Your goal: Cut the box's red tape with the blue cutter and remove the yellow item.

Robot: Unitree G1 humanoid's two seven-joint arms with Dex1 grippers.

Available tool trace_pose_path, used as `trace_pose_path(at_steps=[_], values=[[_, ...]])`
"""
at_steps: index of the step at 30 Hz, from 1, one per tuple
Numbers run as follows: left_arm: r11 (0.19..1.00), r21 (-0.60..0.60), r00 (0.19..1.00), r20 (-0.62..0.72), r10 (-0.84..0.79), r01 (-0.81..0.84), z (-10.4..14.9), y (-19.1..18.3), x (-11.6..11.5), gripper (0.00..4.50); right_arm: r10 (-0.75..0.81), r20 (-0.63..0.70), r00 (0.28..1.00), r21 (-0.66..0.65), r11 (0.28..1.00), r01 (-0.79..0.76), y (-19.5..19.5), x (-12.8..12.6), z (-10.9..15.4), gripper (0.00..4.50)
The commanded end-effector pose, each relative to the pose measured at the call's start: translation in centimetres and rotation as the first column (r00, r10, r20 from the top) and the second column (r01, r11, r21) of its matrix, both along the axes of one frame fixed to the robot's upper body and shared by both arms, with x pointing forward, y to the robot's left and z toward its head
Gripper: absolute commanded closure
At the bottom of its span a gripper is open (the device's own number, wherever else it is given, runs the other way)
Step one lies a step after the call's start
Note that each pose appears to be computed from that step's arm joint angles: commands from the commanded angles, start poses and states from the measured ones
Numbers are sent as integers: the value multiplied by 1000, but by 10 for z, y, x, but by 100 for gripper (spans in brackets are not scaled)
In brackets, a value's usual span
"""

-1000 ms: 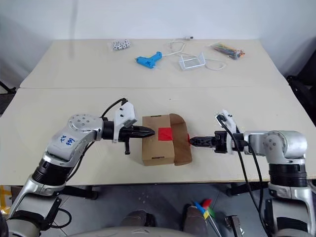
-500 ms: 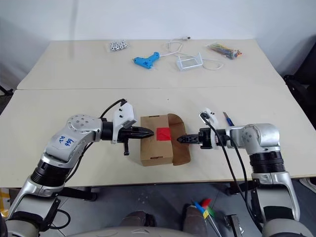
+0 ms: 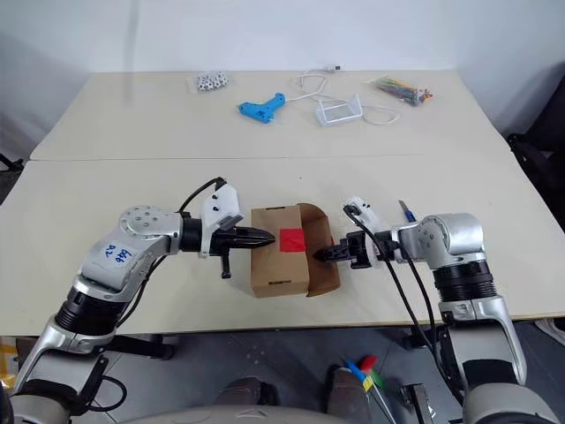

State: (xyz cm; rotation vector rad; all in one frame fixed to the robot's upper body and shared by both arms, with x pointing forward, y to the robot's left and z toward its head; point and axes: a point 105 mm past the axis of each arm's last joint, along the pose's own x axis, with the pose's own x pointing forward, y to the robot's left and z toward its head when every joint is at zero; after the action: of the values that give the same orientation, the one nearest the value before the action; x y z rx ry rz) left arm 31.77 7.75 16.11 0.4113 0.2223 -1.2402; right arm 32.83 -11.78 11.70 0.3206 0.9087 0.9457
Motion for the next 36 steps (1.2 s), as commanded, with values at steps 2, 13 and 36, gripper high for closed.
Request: trace_pose_path(at_steps=[2, 13, 36], values=[[1000, 12, 998, -69, -4, 5, -22, -8, -3, 450, -69, -58, 996, -62, 996, 65, -14, 0, -6, 447], [994, -107, 999, -28, -37, 34, -24, -47, 9, 450, -69, 2, 998, -39, 997, 69, -37, -5, 52, 447], [953, -302, 999, 41, 8, 5, -6, -79, 9, 450, 61, 102, 993, -209, 977, -39, -40, -31, 135, 447]])
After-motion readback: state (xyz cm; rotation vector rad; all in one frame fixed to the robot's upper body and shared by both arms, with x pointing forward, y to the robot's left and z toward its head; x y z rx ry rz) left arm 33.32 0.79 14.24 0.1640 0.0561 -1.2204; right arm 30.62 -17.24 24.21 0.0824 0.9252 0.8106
